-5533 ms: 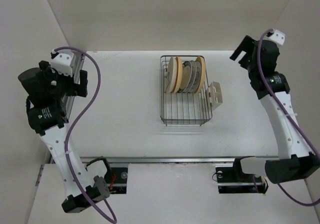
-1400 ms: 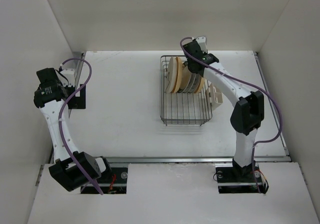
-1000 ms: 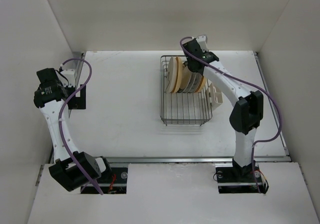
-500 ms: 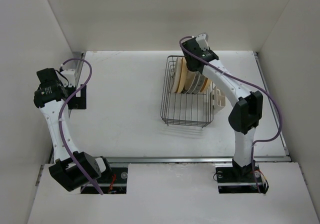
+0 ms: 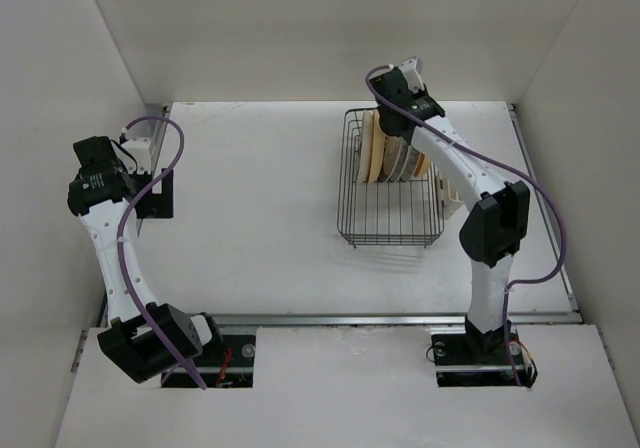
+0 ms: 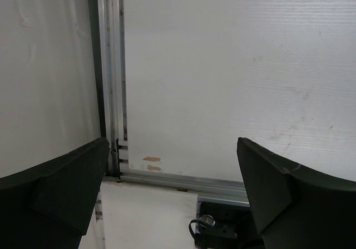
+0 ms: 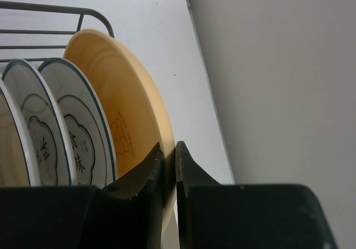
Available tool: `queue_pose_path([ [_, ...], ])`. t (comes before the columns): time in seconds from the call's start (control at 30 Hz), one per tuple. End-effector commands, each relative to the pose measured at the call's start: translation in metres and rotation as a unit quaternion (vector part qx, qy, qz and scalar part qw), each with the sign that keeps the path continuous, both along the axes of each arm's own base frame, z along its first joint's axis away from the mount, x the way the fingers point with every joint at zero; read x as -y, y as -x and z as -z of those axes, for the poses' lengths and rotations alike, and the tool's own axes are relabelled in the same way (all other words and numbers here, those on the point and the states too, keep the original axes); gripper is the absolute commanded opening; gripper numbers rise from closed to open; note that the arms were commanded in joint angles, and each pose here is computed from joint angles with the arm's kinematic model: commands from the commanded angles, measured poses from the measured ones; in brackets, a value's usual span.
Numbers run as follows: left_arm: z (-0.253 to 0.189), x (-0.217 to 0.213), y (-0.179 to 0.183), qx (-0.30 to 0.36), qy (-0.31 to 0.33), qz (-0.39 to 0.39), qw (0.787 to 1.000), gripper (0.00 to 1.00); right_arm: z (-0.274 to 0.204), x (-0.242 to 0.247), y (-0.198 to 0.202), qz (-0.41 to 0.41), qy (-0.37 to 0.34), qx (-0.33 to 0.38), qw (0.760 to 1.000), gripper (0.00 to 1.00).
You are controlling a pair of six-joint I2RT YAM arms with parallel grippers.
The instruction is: Unload the plates from the dish rack
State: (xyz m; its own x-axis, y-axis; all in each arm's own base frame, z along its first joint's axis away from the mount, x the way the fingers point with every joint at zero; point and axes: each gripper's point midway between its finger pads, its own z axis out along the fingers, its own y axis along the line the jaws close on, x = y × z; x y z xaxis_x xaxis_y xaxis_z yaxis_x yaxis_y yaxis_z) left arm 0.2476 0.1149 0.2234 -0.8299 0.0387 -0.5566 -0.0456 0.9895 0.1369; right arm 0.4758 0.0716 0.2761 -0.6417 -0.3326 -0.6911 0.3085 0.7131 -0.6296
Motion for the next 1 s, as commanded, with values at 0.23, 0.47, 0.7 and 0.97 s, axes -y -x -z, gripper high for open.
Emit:
queue_pose_path([
  [0.23, -0.004, 0.002, 0.003, 0.003, -0.003, 0.005, 1.0, 0.99, -0.042, 0.039, -0.023, 0.034, -0.023, 0.128, 0.991, 0.0],
  [0.47, -0.006, 0.002, 0.004, 0.003, -0.003, 0.005, 1.0, 0.99, -0.048, 0.054, -0.009, 0.096, 0.045, 0.128, 0.986, 0.0],
  [0.7, -0.006, 0.002, 0.004, 0.003, -0.003, 0.005, 1.0, 0.99, -0.064, 0.059, 0.012, 0.129, 0.097, 0.122, 0.979, 0.0],
  [0.97, -0.006, 0.002, 0.004, 0.003, -0.003, 0.005, 1.0, 0.99, -0.087, 0.063, 0.019, 0.132, 0.102, 0.134, 0.977, 0.0],
])
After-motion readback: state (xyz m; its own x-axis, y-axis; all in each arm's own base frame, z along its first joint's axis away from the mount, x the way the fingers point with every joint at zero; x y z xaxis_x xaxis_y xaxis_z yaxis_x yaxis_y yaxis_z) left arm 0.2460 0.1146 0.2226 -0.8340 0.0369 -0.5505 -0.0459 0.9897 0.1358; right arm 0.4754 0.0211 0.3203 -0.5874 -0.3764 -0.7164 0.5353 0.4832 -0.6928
